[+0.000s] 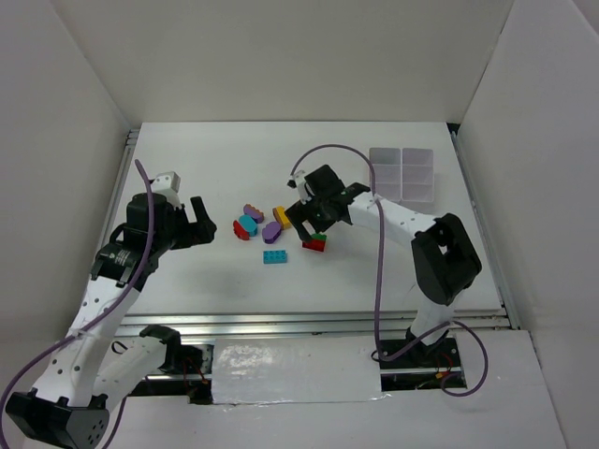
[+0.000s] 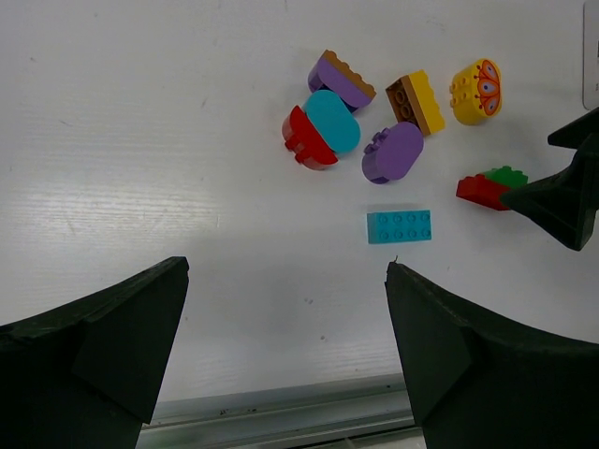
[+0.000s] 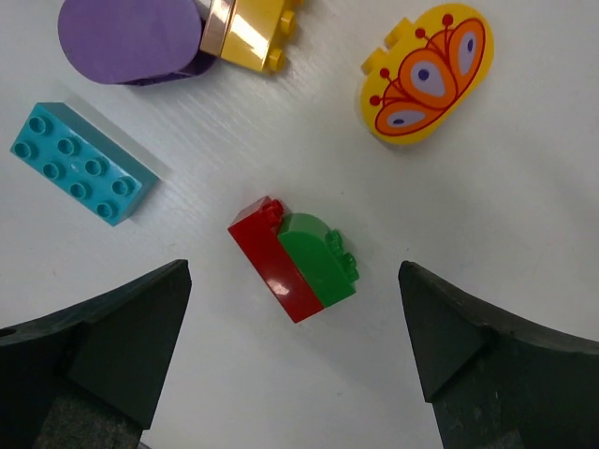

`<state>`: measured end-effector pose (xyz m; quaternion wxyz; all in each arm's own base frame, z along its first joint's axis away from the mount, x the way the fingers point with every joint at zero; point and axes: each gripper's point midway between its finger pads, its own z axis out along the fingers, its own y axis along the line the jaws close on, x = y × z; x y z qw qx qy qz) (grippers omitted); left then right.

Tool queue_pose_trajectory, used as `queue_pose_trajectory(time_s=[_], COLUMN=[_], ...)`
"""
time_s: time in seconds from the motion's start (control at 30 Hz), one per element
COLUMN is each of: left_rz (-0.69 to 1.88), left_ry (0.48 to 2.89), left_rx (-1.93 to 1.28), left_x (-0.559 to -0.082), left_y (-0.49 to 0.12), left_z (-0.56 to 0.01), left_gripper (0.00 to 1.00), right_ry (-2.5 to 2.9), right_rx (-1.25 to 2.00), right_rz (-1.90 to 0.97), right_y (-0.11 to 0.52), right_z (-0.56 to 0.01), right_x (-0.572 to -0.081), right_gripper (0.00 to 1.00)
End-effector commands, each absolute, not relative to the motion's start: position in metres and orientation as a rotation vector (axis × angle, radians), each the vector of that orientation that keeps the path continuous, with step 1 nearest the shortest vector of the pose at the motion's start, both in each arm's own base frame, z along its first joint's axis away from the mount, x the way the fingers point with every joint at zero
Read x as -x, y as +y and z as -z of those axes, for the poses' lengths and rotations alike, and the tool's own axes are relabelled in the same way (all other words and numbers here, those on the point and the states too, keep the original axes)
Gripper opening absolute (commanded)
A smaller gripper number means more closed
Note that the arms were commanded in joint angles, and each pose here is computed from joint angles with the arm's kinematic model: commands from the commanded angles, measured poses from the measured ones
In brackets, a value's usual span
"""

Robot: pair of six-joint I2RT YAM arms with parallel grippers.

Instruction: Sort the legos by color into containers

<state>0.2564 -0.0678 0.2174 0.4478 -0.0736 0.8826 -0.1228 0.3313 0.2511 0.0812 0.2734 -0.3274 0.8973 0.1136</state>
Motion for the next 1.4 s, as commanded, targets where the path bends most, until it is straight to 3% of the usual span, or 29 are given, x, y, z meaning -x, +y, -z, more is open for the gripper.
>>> queue_pose_trajectory(time_s=[0.0,0.27,0.7,0.8,0.83,0.93,1.1,1.17,1.2,1.37], left_rz=[0.323,0.332,0.336,0.333,0.332,0.331,0.339,0.362,0.367,0.627], left_ry=[2.156,2.152,2.142,2.140,2.140,2.149,2.159,2.160,2.153,2.158], left_rx=[0.146,0.140,0.138,0.140,0.142,0.144,0.144,0.144,0.145,0.114], left_x=[-0.261,-0.261,-0.260,-0.259,-0.260,-0.260,-0.261,-0.261,-0.261,-0.256], left_y=[-0.072,-0.074,-0.073,-0.073,-0.073,-0.073,-0.075,-0.078,-0.078,-0.115], left_z=[-0.225,-0.225,-0.228,-0.229,-0.229,-0.226,-0.225,-0.226,-0.227,-0.229], left_gripper=[1.00,0.99,1.00,1.00,1.00,0.99,1.00,1.00,0.99,0.99], right_ry=[2.388,2.413,2.531,2.514,2.474,2.449,2.390,2.393,2.372,2.324], right_rx=[1.003,1.066,1.009,0.950,0.911,0.873,0.820,0.761,0.784,0.724], right_rz=[-0.266,-0.439,-0.369,-0.338,-0.329,-0.395,-0.476,-0.549,-0.632,-0.751], right_y=[0.246,0.256,0.250,0.250,0.253,0.261,0.268,0.272,0.281,0.295], right_z=[-0.082,-0.071,-0.037,-0.040,-0.048,-0.053,-0.071,-0.081,-0.088,-0.122], right_x=[-0.346,-0.321,-0.323,-0.324,-0.329,-0.322,-0.311,-0.302,-0.295,-0.269], right_gripper=[1.00,1.00,0.92,0.70,0.52,0.34,0.20,0.10,0.00,0.00])
